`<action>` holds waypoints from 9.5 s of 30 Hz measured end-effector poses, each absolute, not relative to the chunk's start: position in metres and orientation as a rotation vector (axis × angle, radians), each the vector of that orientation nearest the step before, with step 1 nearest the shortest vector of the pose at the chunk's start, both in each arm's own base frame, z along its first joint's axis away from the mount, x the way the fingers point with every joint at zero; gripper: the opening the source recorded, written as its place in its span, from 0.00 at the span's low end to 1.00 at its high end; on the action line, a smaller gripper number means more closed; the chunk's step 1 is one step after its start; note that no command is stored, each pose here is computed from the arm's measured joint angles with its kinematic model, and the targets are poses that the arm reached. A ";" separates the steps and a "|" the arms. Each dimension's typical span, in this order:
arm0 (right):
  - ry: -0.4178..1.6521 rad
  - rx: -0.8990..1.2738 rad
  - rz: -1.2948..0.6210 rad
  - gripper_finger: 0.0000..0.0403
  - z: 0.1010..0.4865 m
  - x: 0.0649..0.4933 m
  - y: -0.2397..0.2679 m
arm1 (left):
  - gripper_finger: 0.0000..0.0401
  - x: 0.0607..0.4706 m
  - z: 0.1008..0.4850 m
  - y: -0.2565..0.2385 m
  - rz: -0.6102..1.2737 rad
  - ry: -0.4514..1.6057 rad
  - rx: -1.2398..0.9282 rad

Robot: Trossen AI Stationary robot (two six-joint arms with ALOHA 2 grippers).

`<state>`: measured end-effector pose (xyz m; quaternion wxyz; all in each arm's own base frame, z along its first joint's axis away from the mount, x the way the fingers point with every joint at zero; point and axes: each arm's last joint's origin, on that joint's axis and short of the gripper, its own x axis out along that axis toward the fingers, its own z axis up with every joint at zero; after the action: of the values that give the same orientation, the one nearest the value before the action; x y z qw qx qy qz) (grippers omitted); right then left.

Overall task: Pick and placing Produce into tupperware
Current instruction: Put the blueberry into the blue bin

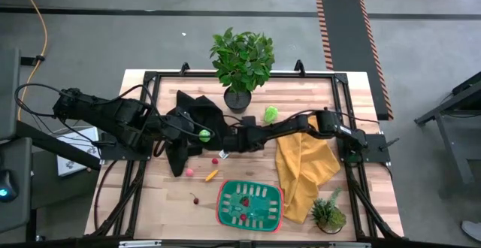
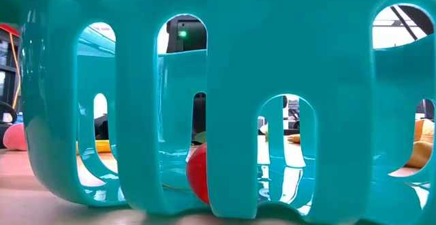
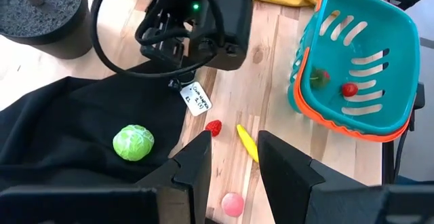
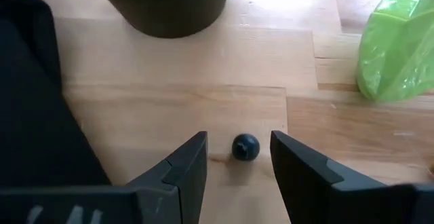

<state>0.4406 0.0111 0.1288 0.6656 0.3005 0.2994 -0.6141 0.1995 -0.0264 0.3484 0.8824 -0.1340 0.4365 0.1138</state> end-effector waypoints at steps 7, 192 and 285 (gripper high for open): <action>0.711 0.720 -1.380 0.38 0.128 0.441 0.009 | 0.28 0.200 0.348 -0.027 0.237 0.909 -0.280; 0.705 0.696 -1.310 0.12 0.236 0.447 0.071 | 0.28 0.161 0.363 -0.025 0.043 0.919 -0.234; 1.288 0.679 -0.330 0.12 0.304 0.399 0.209 | 0.28 0.135 0.378 -0.019 0.119 0.791 -0.385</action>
<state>0.3993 0.2089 0.3040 0.7343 0.3088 0.5857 -0.1499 0.1347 -0.0192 0.3777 0.9031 -0.1863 0.3825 0.0578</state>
